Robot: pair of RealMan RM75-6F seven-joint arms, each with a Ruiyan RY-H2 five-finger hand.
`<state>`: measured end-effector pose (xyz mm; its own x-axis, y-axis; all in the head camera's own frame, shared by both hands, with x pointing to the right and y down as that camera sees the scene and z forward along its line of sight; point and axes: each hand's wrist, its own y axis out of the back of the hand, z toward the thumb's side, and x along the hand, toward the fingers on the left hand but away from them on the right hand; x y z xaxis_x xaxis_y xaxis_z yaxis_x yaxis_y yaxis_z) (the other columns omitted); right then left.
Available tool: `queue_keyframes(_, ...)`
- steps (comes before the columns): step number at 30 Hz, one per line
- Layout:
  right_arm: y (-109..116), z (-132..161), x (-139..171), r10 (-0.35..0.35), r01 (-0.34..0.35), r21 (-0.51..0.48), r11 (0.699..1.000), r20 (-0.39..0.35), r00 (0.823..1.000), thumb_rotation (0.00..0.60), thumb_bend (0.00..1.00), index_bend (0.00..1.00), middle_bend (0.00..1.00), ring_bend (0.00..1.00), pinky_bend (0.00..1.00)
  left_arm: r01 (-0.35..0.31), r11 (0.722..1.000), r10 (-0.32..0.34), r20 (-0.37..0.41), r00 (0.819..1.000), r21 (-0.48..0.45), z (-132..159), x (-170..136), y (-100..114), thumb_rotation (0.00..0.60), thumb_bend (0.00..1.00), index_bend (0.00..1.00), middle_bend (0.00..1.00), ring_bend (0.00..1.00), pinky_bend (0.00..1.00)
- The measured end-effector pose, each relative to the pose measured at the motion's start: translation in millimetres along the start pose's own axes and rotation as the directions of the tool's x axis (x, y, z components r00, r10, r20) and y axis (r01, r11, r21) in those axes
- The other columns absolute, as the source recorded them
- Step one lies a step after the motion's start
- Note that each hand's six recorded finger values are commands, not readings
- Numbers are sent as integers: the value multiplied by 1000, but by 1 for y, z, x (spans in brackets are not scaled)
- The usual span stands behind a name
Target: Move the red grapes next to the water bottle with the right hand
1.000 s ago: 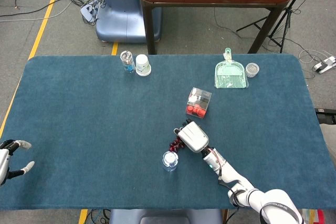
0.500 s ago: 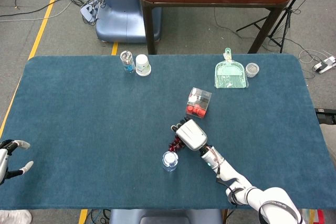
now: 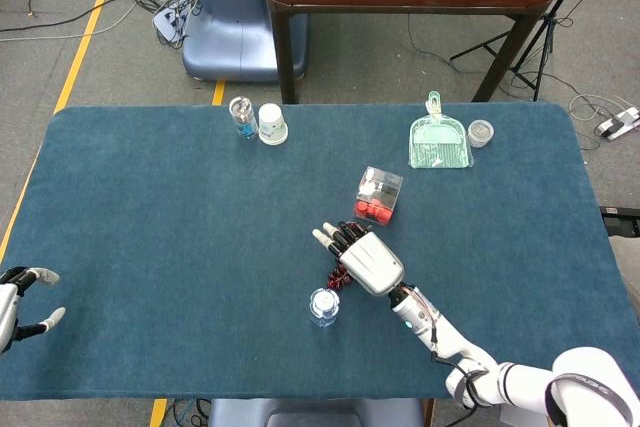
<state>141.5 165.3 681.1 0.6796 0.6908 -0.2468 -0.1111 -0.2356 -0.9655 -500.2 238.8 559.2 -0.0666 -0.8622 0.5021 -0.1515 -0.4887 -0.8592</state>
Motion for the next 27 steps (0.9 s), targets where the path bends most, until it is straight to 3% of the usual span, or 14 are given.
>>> queue_keyframes(7, 26, -22, 34, 66, -70, 97, 993, 39, 997, 600, 0, 139, 220, 179, 317, -8, 1000, 8, 8, 1000, 9, 3, -1, 1, 600, 209, 413, 425, 292, 441)
queue_keyframes(11, 38, -44, 66, 96, -114, 179, 977, 107, 990, 600, 0, 145, 233, 179, 315, -20, 1000, 20, 16, 1000, 10, 5, -3, 4, 600, 210, 414, 425, 293, 441)
queue_keyframes(16, 46, -65, 106, 124, -155, 144, 977, 208, 970, 600, 0, 164, 240, 179, 315, -40, 999, 40, 27, 999, 19, 9, -5, 8, 600, 209, 412, 425, 293, 441)
queue_keyframes(22, 61, -93, 163, 168, -208, 77, 975, 356, 919, 600, 0, 164, 240, 178, 289, -81, 996, 79, 52, 996, 40, 16, -9, 14, 600, 209, 374, 425, 289, 441)
queue_keyframes(27, 73, -106, 204, 170, -232, 71, 970, 484, 858, 600, 0, 164, 240, 172, 275, -110, 993, 105, 81, 991, 52, 23, -14, 17, 600, 210, 343, 424, 280, 441)
